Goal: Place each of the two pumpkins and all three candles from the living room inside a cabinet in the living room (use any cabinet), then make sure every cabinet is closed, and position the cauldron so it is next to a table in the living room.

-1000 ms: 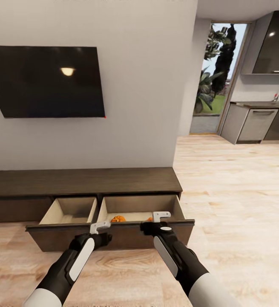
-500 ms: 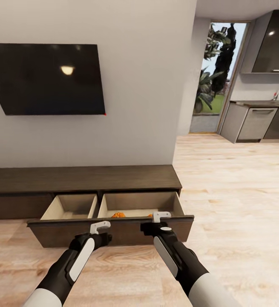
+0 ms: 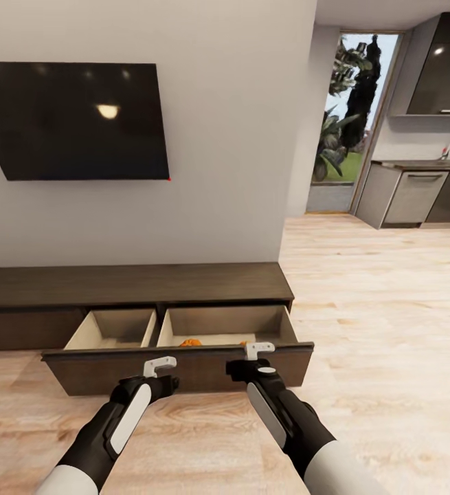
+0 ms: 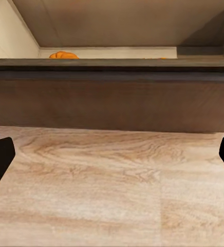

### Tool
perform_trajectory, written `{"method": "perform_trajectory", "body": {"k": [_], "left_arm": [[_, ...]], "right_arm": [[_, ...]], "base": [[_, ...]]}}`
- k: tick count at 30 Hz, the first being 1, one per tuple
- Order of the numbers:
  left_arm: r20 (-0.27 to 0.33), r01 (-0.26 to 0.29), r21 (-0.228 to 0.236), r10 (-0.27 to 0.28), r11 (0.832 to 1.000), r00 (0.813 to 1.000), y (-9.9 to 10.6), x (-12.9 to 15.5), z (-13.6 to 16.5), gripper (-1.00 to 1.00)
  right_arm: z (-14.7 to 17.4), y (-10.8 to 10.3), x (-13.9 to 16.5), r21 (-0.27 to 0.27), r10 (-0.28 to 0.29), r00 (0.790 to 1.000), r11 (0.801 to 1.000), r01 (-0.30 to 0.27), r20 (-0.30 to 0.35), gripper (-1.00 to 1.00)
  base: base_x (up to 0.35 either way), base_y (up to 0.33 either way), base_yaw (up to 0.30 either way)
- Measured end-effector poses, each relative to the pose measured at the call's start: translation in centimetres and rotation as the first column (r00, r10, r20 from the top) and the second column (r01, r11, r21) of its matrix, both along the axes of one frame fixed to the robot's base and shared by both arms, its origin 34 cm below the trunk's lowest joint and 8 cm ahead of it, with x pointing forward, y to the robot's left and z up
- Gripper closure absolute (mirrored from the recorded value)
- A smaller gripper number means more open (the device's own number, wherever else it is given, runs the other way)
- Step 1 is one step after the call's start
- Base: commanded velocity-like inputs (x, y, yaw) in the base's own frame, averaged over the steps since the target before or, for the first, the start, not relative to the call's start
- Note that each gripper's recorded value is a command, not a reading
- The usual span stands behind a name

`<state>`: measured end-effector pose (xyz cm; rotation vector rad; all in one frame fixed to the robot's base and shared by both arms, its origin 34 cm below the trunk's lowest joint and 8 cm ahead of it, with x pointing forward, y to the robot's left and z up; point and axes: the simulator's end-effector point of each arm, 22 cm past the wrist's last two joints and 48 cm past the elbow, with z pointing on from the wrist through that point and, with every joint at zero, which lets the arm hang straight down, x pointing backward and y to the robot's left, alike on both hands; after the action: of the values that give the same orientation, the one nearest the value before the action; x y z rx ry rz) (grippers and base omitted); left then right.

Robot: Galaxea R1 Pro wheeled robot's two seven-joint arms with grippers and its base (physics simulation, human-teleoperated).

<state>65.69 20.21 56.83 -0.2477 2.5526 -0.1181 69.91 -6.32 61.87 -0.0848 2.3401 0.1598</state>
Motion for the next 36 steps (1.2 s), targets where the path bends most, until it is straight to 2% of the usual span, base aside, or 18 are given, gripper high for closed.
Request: {"method": "perform_trajectory", "body": {"k": [3,7,12,16,20,23,29,36], "left_arm": [[0.001,-0.002,0.0,0.002,1.0,1.0,0.1,-0.1,-0.6,-1.0],[-0.003,-0.001,-0.001,0.001,1.0,1.0,-0.1,-0.3,-1.7,-1.0],[-0.008,0.0,0.003,0.0,1.0,1.0,-0.1,-0.7,-2.9,-1.0],[-0.004,-0.003,0.006,0.003,1.0,1.0,0.2,-0.7,-3.6,-1.0],[-0.003,-0.006,0.009,0.006,1.0,1.0,0.5,-0.8,-4.5,-1.0],[-0.003,-0.006,0.01,0.006,1.0,1.0,0.5,-0.9,-5.1,-1.0],[0.0,-0.005,0.012,0.005,1.0,1.0,0.5,-1.1,-6.3,-1.0],[0.031,-0.019,0.011,0.019,1.0,0.999,0.7,-0.8,-7.4,-1.0]], "right_arm": [[-0.6,-0.1,-0.1,-0.001,0.002,1.0,1.0,-0.002,0.0,-1.0],[-1.1,0.5,-0.1,0.025,0.026,1.0,0.999,-0.026,0.007,-1.0],[-1.8,2.8,-0.7,0.114,0.107,0.994,0.988,-0.107,0.004,-1.0],[-2.2,5.4,-1.7,0.202,0.19,0.982,0.961,-0.187,0.009,-1.0],[-3.2,6.1,-2.3,0.234,0.212,0.977,0.95,-0.207,0.004,-1.0],[-4.1,5.8,-2.5,0.241,0.204,0.979,0.95,-0.197,-0.004,-1.0],[-6.9,3.5,-2.4,0.264,0.13,0.991,0.958,-0.114,-0.043,-1.0],[-8.9,2.4,-1.9,0.267,0.078,0.997,0.961,-0.074,-0.004,-1.0]], "base": [[0.0,0.0,0.0],[0.0,0.0,0.0],[0.0,0.0,0.0],[0.0,0.0,0.0],[0.0,0.0,0.0],[0.0,0.0,0.0],[0.0,0.0,0.0],[0.0,0.0,0.0]]}}
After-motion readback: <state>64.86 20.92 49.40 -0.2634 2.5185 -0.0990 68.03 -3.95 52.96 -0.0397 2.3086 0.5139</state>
